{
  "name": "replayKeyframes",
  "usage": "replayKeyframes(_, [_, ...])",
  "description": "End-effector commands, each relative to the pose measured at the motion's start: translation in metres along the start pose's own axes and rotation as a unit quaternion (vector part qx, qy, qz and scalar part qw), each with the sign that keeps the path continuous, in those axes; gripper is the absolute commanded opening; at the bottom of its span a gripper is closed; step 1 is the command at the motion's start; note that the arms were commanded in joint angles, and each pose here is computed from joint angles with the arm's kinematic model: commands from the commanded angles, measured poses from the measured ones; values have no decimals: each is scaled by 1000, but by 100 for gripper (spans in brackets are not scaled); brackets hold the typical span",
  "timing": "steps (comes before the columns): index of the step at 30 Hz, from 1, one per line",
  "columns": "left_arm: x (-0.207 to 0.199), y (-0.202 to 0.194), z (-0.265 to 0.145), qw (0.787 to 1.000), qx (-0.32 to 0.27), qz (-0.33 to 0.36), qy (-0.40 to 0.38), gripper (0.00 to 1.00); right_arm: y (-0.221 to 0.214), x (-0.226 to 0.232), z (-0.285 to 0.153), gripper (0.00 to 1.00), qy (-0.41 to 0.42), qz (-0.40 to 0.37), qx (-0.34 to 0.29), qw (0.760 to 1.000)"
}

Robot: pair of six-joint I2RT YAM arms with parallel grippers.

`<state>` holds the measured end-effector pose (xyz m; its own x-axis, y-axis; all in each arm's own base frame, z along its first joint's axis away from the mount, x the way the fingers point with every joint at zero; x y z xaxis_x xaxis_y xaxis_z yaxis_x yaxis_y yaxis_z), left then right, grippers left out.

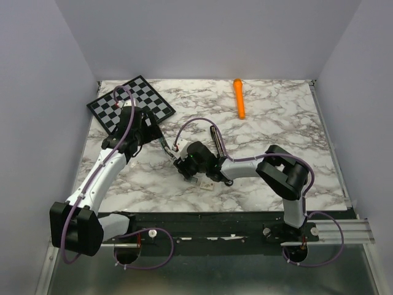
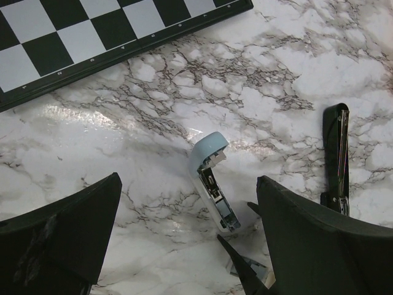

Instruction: Load the staples into the stapler

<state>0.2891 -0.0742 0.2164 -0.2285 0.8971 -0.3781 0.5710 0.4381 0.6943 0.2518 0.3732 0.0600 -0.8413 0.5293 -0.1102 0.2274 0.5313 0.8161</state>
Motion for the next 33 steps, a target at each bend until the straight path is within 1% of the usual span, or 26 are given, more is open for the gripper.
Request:
replayKeyframes(1, [-9,8,9,1000,-1,1,-27,98,9,3,-3,64,54,-32,-34,997])
replayKeyframes(8, [-7,15,28,999,6,-22,-30,96,22,6,1,59,67,-34,-58,996])
replayKeyframes(16, [-5,19,41,999,10,-32,-30,95,30,-1,2,57,35,-21,-73,996])
replayKeyframes(17, [-7,18,42,998,16,-34,-41,95,30,-2,2,56,32,-21,-73,997])
replayKeyframes(27, [-8,18,53,997,34,-45,-55,93,25,-5,5,43,15,-12,-73,997])
replayKeyframes(33, [-9,17,57,995,48,-51,-66,90,20,-5,3,34,15,-14,-68,997])
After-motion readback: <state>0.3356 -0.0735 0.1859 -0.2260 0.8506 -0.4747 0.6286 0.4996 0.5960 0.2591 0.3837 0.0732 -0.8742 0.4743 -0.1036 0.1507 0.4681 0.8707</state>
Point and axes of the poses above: each gripper's point midway between its finger pads, its own z axis out along the fingers, its own x axis along the line the jaws close on, y = z × x, the point moved 6 cm from there along -z, back along the fingers, and after that the axes turned 4 degrees about -z, right-handed, at the moved point
